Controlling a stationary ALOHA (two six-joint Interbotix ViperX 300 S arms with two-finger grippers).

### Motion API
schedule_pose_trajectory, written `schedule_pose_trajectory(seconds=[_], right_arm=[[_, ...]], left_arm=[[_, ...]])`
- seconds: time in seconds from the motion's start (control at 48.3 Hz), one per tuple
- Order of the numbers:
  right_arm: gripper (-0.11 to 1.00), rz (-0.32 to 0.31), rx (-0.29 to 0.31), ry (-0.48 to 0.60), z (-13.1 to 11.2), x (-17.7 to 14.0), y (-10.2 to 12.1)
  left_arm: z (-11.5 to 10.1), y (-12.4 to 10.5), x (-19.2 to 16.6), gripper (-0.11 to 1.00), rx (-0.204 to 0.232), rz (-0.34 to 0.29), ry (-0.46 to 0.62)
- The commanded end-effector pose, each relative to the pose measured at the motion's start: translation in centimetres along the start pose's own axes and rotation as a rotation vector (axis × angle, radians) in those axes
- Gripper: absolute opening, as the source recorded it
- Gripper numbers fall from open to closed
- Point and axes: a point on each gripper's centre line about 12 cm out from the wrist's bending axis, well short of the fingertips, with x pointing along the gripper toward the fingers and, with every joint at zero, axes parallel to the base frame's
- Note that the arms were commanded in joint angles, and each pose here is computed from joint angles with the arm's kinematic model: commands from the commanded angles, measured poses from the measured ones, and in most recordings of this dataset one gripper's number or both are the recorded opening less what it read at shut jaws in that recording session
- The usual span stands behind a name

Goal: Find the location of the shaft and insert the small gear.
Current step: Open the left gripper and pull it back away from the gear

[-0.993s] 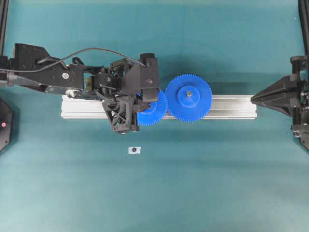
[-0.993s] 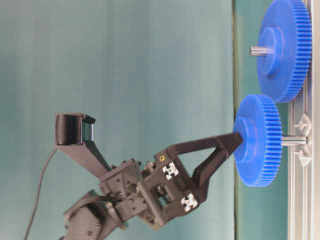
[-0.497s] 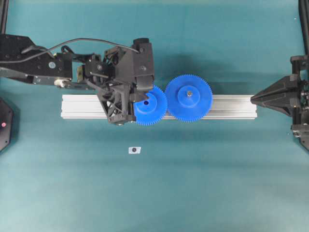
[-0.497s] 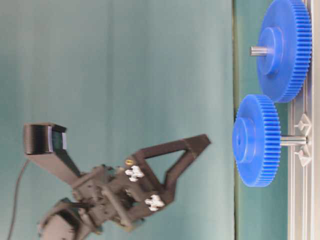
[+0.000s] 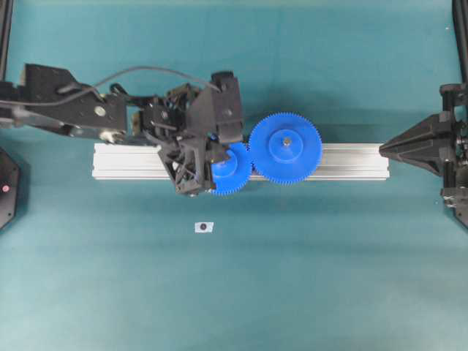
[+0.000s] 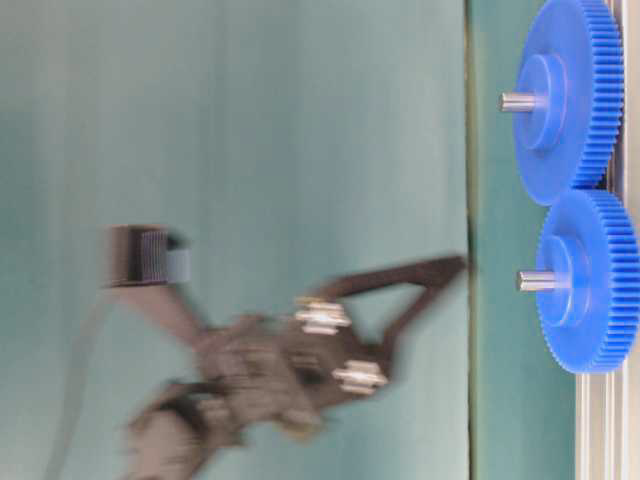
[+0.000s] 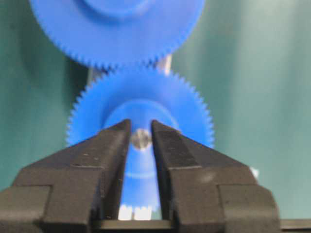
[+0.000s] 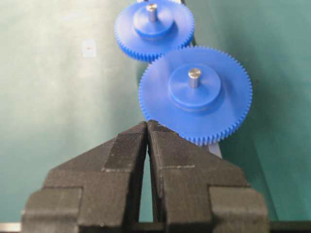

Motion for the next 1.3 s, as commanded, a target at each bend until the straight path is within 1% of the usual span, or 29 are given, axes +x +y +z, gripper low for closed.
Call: schedule_pose_trajectory(seconds=[0.0,0.103,0.166,0.248,0.372,0.476,0.6,0.745,0.848,1.283], right_arm=[[0.12,-0.001,0.012,-0.011,0.4,0.0,0.0],[0.12,-0.001,0.014,-0.013,0.4,0.0,0.0],[0.12,-0.001,0.014,-0.011,0.4,0.0,0.0],[0.12,-0.001,0.015,-0.011,0.3,0.0,0.0],[0.12,-0.001,0.015,-0.013,0.4,0.0,0.0],[0.12,-0.001,0.015,-0.011,0.4,0.0,0.0],[0.12,-0.001,0.015,-0.013,0.4,0.0,0.0],[0.12,-0.001,0.014,-0.011,0.3,0.0,0.0],[0.12,-0.001,0.014,-0.011,0.3,0.0,0.0],[0.12,-0.001,0.015,-0.013,0.2,-0.1,0.0]], left_arm=[[3.4,-0.2,-3.0,0.23,0.006,-0.004,-0.113],[4.5,-0.6,-5.3,0.23,0.011,-0.015,-0.17],[4.6,-1.0,-6.4,0.23,0.014,-0.023,-0.188],[4.4,-1.5,-7.6,0.23,0.021,-0.036,-0.203],[3.5,-2.2,-8.5,0.23,0.032,-0.054,-0.201],[2.7,-2.4,-9.2,0.23,0.034,-0.06,-0.201],[2.5,-2.5,-10.2,0.23,0.038,-0.066,-0.23],[2.0,-2.5,-10.9,0.23,0.039,-0.071,-0.258],[1.4,-2.5,-11.1,0.23,0.035,-0.073,-0.258],[0.9,-2.5,-11.7,0.23,0.035,-0.074,-0.261]])
